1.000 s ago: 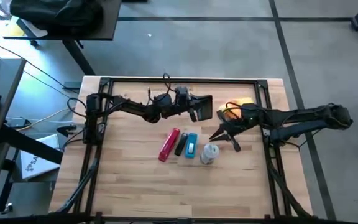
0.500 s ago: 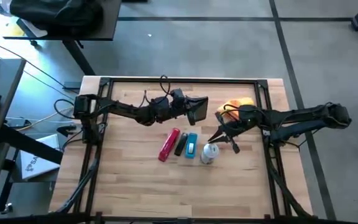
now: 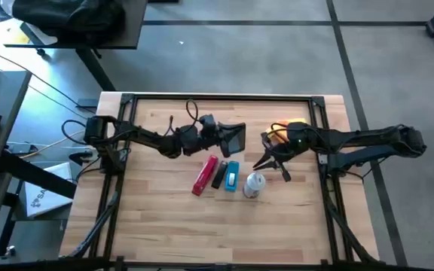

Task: Apply microfiber cloth
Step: Spray the black cellphone using the white spray bottle

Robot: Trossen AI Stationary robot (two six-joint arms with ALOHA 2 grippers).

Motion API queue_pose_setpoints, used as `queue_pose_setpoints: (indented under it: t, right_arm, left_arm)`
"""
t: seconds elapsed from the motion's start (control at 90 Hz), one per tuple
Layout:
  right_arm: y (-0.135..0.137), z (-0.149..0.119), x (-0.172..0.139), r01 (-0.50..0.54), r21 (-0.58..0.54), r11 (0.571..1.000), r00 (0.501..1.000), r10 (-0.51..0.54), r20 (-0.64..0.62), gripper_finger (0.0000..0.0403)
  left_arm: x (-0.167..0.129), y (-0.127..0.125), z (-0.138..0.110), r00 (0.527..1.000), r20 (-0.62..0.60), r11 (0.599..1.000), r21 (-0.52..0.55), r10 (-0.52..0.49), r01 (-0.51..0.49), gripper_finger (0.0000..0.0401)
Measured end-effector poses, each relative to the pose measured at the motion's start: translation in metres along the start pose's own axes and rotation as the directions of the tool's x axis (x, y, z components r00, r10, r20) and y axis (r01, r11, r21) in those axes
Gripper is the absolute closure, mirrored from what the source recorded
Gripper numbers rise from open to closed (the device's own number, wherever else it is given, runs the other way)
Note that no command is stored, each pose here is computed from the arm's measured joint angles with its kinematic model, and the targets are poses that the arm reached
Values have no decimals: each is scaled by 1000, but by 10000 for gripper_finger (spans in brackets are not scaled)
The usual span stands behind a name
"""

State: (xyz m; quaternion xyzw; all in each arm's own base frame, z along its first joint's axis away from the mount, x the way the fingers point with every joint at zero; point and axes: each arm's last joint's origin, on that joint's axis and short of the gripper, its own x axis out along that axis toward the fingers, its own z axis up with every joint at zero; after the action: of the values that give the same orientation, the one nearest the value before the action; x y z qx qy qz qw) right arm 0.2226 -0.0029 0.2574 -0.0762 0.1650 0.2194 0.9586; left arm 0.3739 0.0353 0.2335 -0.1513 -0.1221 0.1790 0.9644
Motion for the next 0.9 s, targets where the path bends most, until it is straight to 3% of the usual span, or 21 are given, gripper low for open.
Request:
queue_pose_setpoints:
  t: [0.356,0.6,0.9]
  right_arm:
    - [0,1,0,-1,-5,1000,1000,1,5,403]
    - [1,-2,0,-9,13,1000,1000,9,-23,403]
    - [1,-2,0,-11,16,1000,1000,11,-28,403]
  left_arm:
    - [3,8,3,1000,5,992,-124,17,-16,391]
    - [5,14,5,999,11,992,-123,30,-28,391]
    - [7,16,7,999,-3,997,-61,-46,46,391]
